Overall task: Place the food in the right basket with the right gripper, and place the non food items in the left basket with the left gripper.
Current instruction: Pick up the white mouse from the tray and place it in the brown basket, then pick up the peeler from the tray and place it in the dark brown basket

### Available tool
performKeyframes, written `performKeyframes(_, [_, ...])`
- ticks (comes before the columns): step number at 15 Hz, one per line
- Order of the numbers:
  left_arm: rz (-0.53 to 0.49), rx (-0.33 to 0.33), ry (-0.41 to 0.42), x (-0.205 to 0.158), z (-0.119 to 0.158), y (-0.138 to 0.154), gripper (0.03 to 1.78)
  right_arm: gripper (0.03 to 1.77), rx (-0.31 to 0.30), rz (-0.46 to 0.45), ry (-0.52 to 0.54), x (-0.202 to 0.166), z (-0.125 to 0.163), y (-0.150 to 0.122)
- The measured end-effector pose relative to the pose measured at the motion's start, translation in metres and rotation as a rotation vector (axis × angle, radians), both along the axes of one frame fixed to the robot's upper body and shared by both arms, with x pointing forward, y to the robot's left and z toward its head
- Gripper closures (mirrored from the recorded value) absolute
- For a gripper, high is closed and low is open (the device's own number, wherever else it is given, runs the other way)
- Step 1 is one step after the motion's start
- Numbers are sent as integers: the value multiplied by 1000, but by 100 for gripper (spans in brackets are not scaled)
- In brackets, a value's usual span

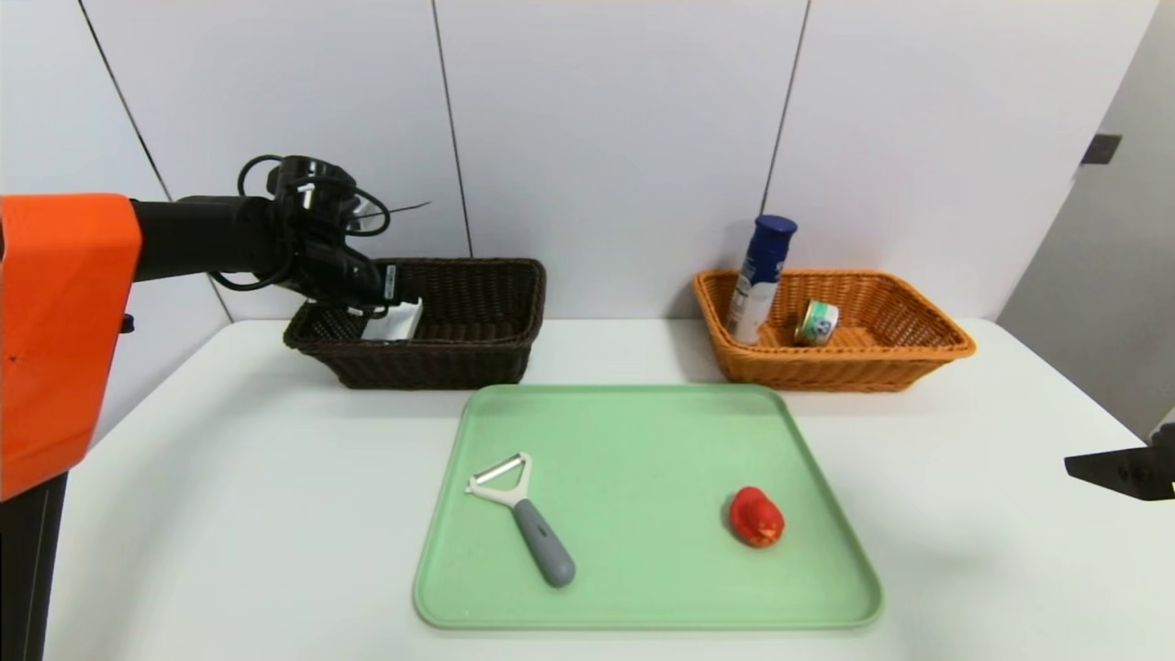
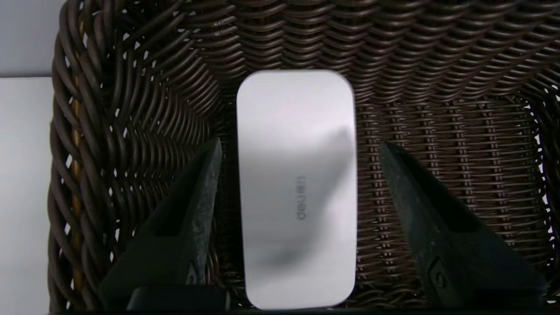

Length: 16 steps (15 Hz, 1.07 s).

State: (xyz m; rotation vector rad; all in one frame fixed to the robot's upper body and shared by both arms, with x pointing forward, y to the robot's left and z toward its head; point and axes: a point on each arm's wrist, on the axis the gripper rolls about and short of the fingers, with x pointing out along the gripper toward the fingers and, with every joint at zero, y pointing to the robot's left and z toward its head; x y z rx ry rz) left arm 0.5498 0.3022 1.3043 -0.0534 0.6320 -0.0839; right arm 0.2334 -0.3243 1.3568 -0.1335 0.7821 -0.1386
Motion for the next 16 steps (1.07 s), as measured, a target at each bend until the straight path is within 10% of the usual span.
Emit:
performKeyframes(8, [0,-102,-20,-64,77,-27,25,10,-1,-1,6,0,-1,0])
performKeyframes(16, [74,-321,336,-190,114,-104,16,10,5,-2,17,0,-4,0])
